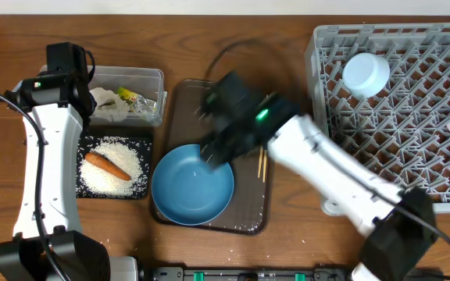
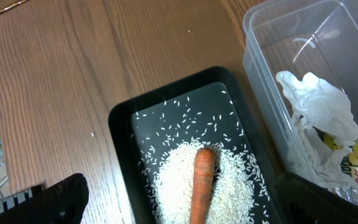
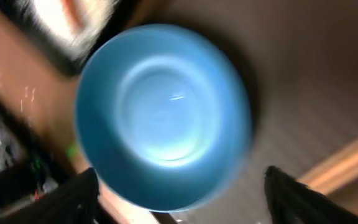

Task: Sort waste into correct bins and load items into the dishwasher rack
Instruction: 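Move the right gripper back to the blue bowl on the tray, then grip the rim of the blue bowl with the right gripper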

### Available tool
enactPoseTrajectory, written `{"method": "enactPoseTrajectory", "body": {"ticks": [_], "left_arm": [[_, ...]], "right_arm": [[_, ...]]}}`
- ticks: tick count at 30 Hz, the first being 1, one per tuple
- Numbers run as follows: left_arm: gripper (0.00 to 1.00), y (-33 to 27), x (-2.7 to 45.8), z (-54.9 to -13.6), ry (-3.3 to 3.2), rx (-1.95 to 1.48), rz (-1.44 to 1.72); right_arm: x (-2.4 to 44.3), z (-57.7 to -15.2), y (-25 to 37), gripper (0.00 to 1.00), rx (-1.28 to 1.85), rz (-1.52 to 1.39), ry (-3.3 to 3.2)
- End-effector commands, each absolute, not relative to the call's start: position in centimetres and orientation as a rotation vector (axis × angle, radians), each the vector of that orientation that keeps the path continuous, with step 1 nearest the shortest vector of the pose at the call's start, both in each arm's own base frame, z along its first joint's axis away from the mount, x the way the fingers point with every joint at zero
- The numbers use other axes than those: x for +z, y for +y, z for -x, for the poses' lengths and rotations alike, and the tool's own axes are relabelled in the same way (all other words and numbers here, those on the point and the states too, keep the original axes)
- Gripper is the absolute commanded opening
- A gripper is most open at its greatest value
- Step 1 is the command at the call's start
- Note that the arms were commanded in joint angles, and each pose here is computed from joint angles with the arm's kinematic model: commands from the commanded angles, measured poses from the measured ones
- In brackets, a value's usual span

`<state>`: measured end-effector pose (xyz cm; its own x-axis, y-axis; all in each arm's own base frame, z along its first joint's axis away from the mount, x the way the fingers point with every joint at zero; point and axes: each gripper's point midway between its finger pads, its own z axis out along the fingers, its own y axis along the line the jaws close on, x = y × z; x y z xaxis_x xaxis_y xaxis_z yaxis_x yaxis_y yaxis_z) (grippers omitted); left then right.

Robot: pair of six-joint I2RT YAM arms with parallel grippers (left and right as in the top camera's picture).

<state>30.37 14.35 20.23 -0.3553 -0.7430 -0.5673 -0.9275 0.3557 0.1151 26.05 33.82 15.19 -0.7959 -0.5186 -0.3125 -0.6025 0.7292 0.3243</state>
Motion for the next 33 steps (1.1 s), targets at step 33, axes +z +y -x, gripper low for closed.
{"method": "enactPoseTrajectory", "body": {"ticks": [33], "left_arm": [[0.98, 14.7, 20.3, -30.2, 2.186, 0.622, 1.463]], "right_arm": [[3.1, -15.1, 41.6, 0.77, 0.374, 1.313, 2.511]]}}
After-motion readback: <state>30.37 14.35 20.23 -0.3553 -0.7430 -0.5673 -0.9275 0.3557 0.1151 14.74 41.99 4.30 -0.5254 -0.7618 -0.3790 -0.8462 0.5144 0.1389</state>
